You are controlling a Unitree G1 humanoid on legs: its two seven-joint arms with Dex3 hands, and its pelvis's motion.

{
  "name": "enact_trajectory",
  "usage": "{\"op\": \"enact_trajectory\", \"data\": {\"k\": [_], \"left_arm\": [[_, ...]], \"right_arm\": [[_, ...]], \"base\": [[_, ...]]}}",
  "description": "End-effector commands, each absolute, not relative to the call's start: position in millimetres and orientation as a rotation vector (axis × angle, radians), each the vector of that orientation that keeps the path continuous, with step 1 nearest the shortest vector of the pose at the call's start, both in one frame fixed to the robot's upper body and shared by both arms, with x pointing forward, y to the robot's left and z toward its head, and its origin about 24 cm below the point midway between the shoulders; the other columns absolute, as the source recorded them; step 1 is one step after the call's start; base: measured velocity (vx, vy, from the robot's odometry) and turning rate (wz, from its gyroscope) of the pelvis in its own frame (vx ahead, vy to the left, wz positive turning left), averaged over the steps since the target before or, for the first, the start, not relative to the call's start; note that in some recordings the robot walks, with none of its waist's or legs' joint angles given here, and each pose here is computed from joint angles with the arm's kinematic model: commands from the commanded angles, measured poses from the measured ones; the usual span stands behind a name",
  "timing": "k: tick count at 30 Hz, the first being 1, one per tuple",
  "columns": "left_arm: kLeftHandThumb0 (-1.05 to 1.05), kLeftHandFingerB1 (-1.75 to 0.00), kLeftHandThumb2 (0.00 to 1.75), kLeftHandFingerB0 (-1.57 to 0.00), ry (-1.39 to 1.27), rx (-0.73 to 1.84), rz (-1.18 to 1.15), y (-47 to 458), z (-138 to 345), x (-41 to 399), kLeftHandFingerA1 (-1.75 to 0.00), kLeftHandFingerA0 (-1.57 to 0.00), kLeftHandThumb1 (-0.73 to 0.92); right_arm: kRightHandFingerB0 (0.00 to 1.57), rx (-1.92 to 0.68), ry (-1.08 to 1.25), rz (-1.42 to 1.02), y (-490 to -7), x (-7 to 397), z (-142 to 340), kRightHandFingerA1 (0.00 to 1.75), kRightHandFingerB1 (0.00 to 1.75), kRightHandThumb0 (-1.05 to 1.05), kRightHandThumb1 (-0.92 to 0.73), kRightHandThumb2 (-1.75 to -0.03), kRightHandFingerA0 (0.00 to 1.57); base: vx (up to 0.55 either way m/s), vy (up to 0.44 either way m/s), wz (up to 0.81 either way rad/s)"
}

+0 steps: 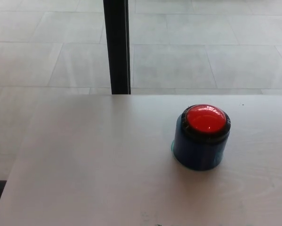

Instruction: The robot uses its right hand to press the red button kept in the middle of the desk

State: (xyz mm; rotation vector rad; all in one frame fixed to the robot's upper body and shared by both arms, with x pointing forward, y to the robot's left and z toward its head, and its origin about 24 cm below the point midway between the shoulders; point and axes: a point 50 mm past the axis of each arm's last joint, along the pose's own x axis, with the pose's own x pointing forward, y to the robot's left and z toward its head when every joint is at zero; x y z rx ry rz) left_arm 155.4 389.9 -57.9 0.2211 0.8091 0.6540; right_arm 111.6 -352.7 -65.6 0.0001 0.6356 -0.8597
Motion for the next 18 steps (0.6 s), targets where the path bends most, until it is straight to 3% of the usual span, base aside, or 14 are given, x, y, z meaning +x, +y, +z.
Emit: {"op": "enact_trajectory", "data": {"k": [1, 2, 3, 4, 5, 7, 9, 10, 13, 14, 15, 16, 17, 18], "left_arm": [[-0.48, -1.02, 1.11, -0.41, 0.729, 0.054, 0.924, 423, -37, 148, -1.36, -0.53, 0.55], [-0.46, -1.1, 1.18, -0.37, 0.693, -0.007, 0.92, 422, -37, 148, -1.68, -0.64, 0.55], [-0.45, -1.11, 1.14, -0.39, 0.684, -0.003, 0.925, 422, -38, 147, -1.55, -0.5, 0.57], [-0.44, -1.15, 1.12, -0.4, 0.662, -0.056, 0.949, 422, -38, 146, -1.62, -0.53, 0.56], [-0.46, -1.1, 1.12, -0.41, 0.666, -0.054, 0.949, 422, -39, 145, -1.63, -0.62, 0.56], [-0.47, -1.09, 1.12, -0.37, 0.676, -0.032, 0.936, 423, -38, 144, -1.58, -0.53, 0.56], [-0.5, -1.05, 1.14, -0.42, 0.695, 0.005, 0.921, 424, -37, 144, -1.63, -0.8, 0.58], [-0.5, -1.05, 1.14, -0.44, 0.688, -0.014, 0.929, 425, -37, 144, -1.66, -0.88, 0.56], [-0.51, -1.06, 1.12, -0.51, 0.708, 0.026, 0.938, 425, -37, 145, -1.61, -0.96, 0.55], [-0.49, -1.05, 1.11, -0.4, 0.722, 0.063, 0.915, 425, -35, 146, -1.6, -0.9, 0.54], [-0.5, -1.04, 1.12, -0.44, 0.711, 0.035, 0.918, 425, -36, 145, -1.57, -0.84, 0.56], [-0.5, -1.04, 1.12, -0.44, 0.71, 0.031, 0.919, 425, -36, 145, -1.57, -0.84, 0.56], [-0.5, -1.01, 1.1, -0.38, 0.723, 0.046, 0.921, 425, -36, 145, -1.5, -0.68, 0.54], [-0.48, -1.02, 1.09, -0.4, 0.723, 0.046, 0.923, 425, -37, 144, -1.5, -0.69, 0.56]], "right_arm": [[0.12, 0.394, 0.459, -1.284, -392, 86, -36, 0.9, 0.7, -0.61, -0.58, -0.71, 0.42], [0.03, 0.389, 0.446, -1.275, -401, 86, -29, 1.14, 0.67, -0.64, -0.62, -0.69, 0.5], [0.01, 0.392, 0.44, -1.28, -406, 86, -25, 1.23, 0.57, -0.7, -0.49, -0.95, 0.87], [0.0, 0.389, 0.433, -1.287, -411, 87, -19, 1.5, 0.56, -0.72, -0.62, -0.67, 0.77], [0.0, 0.376, 0.425, -1.304, -417, 89, -12, 1.64, 0.58, -0.74, -0.61, -0.69, 0.84], [0.01, 0.381, 0.387, -1.335, -427, 94, -2, 1.68, 0.51, -0.74, -0.62, -0.7, 0.98], [0.0, 0.413, 0.296, -1.34, -442, 108, 21, 1.73, 0.37, -0.75, -0.64, -0.7, 1.07], [0.0, 0.425, 0.243, -1.333, -449, 118, 36, 1.58, 0.4, -0.77, -0.69, -0.63, 0.82], [0.0, 0.425, 0.148, -1.312, -458, 136, 69, 1.6, 0.45, -0.8, -0.67, -0.66, 0.73], [0.02, 0.447, 0.053, -1.271, -462, 149, 94, 1.13, 0.44, -0.81, -0.49, -0.99, 0.59], [0.0, 0.443, 0.006, -1.256, -465, 156, 109, 0.82, 0.49, -0.79, -0.52, -0.95, 0.26], [0.0, 0.442, 0.004, -1.255, -466, 156, 110, 0.82, 0.49, -0.79, -0.52, -0.95, 0.26], [0.0, 0.435, -0.025, -1.25, -468, 161, 122, 0.77, 0.49, -0.83, -0.51, -0.96, 0.23], [0.0, 0.422, -0.045, -1.245, -469, 165, 132, 0.83, 0.58, -0.8, -0.69, -0.6, 0.11]], "base": [[0.0, 0.0, 0.0], [0.0, 0.0, 0.0], [0.0, 0.0, 0.0], [0.0, 0.0, 0.0], [0.0, 0.0, 0.0], [0.0, 0.0, 0.0], [0.0, 0.0, 0.0], [0.0, 0.0, 0.0], [0.0, 0.0, 0.0], [0.0, 0.0, 0.0], [0.0, 0.0, 0.0], [0.0, 0.0, 0.0], [0.0, 0.0, 0.0], [0.0, 0.0, 0.0]]}}
